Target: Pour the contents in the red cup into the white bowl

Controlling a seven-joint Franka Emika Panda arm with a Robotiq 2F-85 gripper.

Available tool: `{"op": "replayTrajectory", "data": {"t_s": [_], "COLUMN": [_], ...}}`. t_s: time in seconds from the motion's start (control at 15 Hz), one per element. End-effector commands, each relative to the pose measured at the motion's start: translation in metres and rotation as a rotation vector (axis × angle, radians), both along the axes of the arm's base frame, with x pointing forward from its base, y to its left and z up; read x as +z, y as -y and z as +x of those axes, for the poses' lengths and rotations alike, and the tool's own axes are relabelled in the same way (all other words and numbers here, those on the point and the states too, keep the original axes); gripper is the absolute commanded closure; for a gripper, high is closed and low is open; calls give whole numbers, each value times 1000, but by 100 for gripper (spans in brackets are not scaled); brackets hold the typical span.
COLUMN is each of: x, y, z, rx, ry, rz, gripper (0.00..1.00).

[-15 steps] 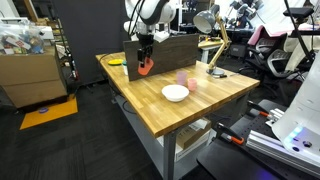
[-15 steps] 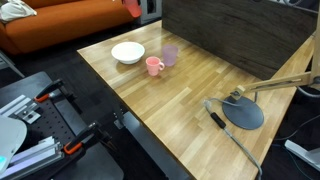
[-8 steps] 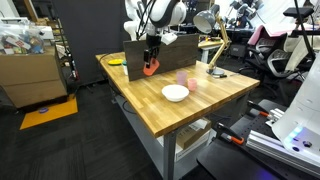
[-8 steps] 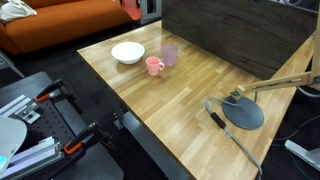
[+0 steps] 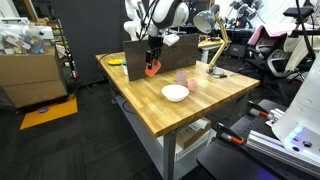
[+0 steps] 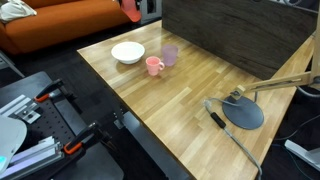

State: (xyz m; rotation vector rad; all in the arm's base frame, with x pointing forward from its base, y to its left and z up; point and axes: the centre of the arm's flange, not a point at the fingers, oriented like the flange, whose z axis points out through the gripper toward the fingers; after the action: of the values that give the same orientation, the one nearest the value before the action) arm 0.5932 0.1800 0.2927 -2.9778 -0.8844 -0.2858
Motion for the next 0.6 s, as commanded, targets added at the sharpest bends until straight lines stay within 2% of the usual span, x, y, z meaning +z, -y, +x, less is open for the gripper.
{"op": "replayTrajectory", "data": {"t_s": [0.0,0.13,0.53], "x": [0,2,23], "y": [0,-4,-18], "z": [0,5,-1], "rx": [0,20,43], "ry": [0,14,144], "rz": [0,1,71], "gripper": [45,45,45]}}
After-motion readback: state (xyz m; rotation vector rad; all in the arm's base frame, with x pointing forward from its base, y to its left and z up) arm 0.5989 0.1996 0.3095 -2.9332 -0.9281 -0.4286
